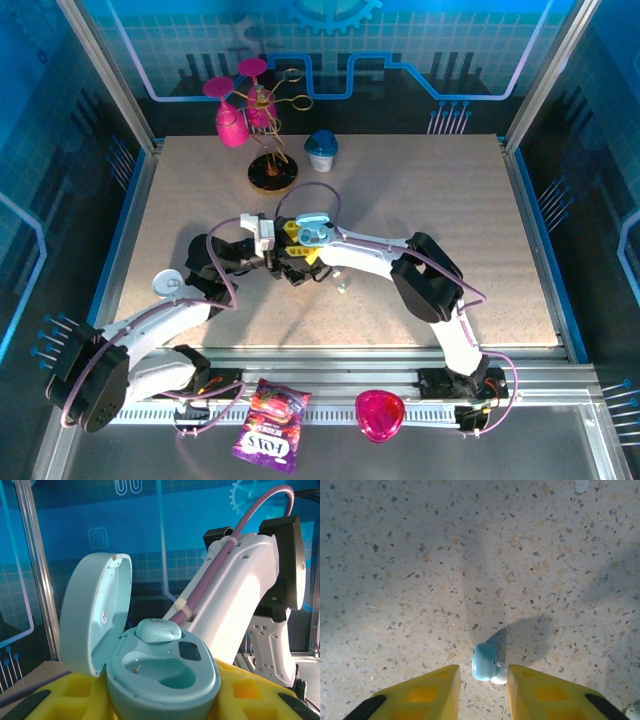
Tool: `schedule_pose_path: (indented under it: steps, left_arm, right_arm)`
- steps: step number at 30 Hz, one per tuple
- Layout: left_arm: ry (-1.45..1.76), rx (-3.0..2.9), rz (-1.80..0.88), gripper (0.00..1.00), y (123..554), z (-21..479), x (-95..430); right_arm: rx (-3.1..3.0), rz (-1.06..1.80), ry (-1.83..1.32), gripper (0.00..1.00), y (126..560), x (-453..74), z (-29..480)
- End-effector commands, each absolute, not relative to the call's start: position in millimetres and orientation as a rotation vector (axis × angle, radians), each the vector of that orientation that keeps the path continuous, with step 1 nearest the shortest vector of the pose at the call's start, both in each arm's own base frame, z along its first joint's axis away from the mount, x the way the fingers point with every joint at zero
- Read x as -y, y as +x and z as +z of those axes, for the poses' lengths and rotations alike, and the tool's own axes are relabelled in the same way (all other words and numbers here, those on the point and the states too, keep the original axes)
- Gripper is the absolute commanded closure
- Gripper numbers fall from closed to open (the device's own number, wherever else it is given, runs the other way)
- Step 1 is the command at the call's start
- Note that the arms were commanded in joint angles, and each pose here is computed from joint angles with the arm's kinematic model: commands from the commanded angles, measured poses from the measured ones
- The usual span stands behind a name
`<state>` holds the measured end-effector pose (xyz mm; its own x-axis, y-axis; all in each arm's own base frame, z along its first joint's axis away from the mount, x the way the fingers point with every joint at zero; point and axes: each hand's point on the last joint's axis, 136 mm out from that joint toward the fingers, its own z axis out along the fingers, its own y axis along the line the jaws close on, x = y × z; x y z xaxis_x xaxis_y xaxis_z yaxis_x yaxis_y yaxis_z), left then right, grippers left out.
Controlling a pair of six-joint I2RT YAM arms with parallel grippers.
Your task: Insert the wireless bluetooth earbuds into the charging case
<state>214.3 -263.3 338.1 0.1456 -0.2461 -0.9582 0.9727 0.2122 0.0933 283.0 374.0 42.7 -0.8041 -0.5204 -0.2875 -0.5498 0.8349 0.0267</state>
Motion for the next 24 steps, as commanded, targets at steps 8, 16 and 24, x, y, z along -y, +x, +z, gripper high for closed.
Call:
schedule_pose_path:
  steps: [8,16,24]
  left_arm:
    - [0.946,-0.945,-1.074,0.80,203.9,358.8,262.1]
    - [0.946,-0.953,-1.074,0.80,205.0,356.1,262.6]
    - [0.946,-0.957,-1.068,0.80,205.5,353.8,262.5]
  right_arm:
    - [-2.771,0.038,-0.898,0.75,287.1,-370.7,29.4]
    - [-2.786,0.032,-0.917,0.76,285.7,-375.1,21.9]
    - [-2.796,0.050,-0.911,0.79,285.8,-377.8,22.5]
